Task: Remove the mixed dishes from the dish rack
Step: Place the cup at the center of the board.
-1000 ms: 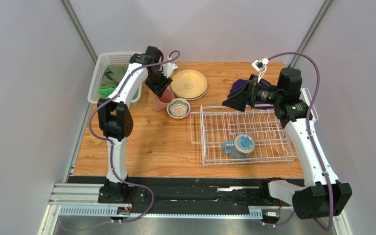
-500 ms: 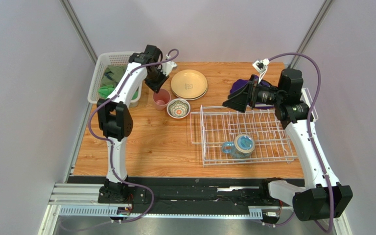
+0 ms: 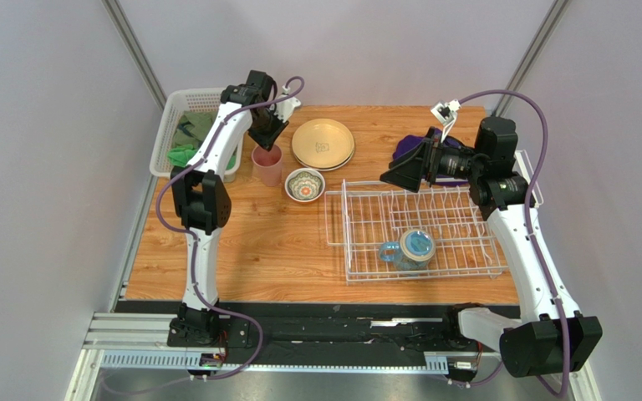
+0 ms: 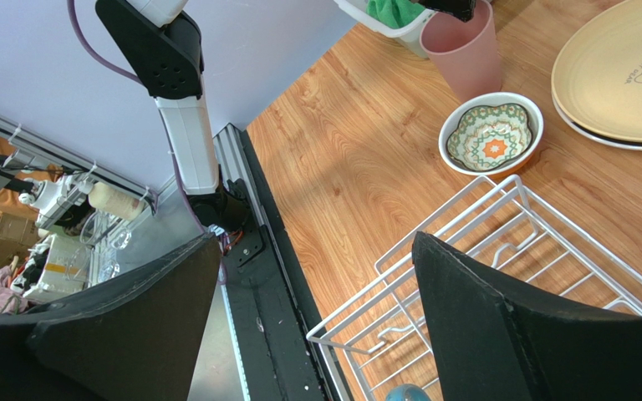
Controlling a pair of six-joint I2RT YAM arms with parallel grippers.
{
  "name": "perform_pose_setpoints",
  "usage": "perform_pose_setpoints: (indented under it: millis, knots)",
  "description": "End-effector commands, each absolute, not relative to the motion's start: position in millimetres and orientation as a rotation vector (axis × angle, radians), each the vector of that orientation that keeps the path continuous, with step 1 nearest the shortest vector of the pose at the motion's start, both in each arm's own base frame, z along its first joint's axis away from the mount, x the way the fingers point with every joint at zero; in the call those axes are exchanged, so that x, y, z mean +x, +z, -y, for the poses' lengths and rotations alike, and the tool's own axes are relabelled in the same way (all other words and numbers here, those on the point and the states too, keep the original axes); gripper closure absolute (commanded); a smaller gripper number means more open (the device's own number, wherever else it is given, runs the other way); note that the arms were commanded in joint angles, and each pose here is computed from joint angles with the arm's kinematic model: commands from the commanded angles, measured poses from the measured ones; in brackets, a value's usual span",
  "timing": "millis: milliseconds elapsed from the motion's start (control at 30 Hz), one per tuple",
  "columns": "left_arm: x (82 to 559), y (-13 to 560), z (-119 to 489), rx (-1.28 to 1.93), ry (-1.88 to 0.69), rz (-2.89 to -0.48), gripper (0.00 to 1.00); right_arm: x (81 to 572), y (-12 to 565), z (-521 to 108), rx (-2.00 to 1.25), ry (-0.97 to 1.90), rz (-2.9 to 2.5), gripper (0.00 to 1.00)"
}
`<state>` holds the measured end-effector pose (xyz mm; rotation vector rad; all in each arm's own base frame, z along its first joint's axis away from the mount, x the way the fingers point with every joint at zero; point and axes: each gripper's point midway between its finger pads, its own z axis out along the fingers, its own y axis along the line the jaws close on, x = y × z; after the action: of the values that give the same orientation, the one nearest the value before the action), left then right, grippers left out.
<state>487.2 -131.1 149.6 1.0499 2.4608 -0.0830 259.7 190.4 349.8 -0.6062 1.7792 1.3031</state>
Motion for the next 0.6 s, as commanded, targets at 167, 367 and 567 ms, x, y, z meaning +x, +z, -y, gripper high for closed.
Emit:
perform_pose_setpoints:
  millis: [167, 367, 567]
  knots:
    - [485.9, 158.8, 132.0, 1.013, -0.121, -2.445, 0.72, 258.6, 352.5, -190.9, -0.634, 1.293, -1.752, 0.11]
    - [479.4, 156.2, 135.0, 1.014, -0.153, -2.456, 0.69, 262.3, 355.4, -187.7, -0.646, 1.233, -1.756, 0.11]
    - [470.3, 169.3, 142.1, 1.003, -0.22, -2.42, 0.63, 278.7, 333.0, -167.0, -0.614, 0.993, -1.889, 0.11]
